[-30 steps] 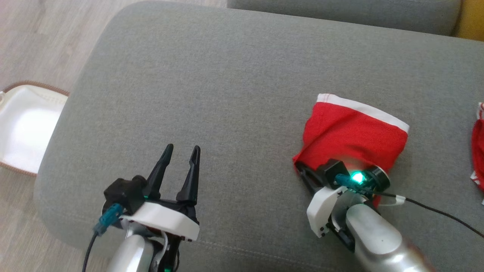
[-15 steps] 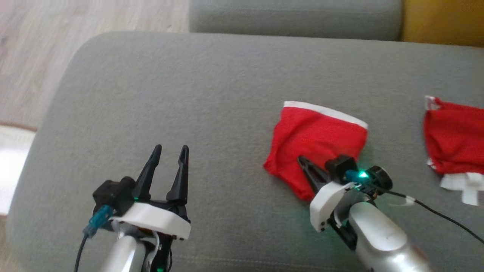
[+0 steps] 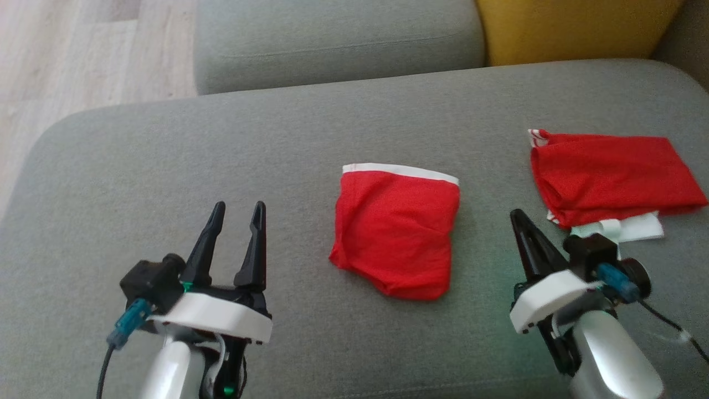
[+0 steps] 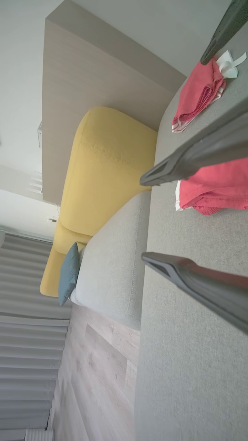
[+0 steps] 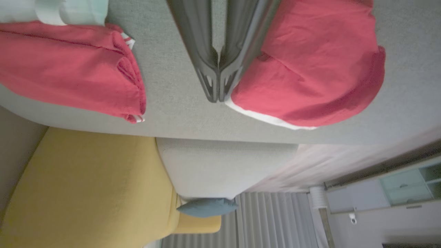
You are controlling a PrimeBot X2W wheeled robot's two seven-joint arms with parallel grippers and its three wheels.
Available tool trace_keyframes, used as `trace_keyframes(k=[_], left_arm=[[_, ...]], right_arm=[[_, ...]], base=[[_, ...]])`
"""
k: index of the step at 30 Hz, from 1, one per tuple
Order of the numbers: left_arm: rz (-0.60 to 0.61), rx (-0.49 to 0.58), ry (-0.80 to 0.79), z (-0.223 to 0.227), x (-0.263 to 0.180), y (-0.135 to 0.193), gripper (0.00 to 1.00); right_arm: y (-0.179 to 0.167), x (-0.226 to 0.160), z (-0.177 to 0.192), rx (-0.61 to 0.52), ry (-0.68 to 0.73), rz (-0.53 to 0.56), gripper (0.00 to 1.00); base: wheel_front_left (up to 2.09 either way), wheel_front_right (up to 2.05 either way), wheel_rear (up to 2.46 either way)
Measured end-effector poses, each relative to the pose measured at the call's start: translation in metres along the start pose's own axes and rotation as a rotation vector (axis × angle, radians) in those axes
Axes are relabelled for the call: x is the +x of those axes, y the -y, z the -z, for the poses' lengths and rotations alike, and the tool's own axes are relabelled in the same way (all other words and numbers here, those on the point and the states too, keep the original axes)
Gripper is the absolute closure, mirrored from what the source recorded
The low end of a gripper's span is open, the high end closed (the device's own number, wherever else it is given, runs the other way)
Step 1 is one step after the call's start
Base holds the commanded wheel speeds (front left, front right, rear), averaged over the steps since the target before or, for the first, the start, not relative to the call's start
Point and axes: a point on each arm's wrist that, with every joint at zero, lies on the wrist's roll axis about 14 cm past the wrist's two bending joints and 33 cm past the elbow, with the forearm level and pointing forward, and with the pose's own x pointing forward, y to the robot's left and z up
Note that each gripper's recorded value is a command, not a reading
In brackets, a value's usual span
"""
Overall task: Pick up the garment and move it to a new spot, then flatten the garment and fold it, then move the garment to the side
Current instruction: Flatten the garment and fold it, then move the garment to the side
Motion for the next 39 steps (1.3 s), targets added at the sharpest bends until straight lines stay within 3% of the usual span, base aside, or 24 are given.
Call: trace_keyframes(k=[10, 11, 12, 13, 25, 33, 39], left_arm=[[0.049, 0.015, -0.084, 0.027, -0.004, 0.015, 0.0], [0.054, 0.017, -0.1, 0.032, -0.007, 0.016, 0.0], [0.052, 0.015, -0.111, 0.036, -0.01, 0.016, 0.0], [0.05, 0.014, -0.117, 0.038, -0.011, 0.015, 0.0], [0.016, 0.009, -0.131, 0.042, -0.013, 0.004, 0.0], [-0.017, 0.01, -0.166, 0.054, -0.015, -0.01, 0.0], [-0.069, 0.016, -0.173, 0.055, -0.018, -0.029, 0.0]], right_arm=[[0.02, -0.043, -0.002, 0.078, 0.078, 0.134, 1.0], [0.022, -0.046, 0.001, 0.085, 0.075, 0.145, 0.85], [0.022, -0.048, 0.002, 0.091, 0.074, 0.15, 0.05], [0.022, -0.049, 0.002, 0.1, 0.076, 0.152, 0.0], [-0.001, -0.033, 0.01, 0.142, 0.033, 0.082, 0.0], [-0.029, -0.001, 0.039, 0.253, -0.113, -0.007, 0.0], [-0.047, 0.031, 0.055, 0.406, -0.213, -0.047, 0.0]], base=[[0.0, 0.0, 0.0], [0.0, 0.0, 0.0], [0.0, 0.0, 0.0], [0.0, 0.0, 0.0], [0.0, 0.0, 0.0], [0.0, 0.0, 0.0], [0.0, 0.0, 0.0]])
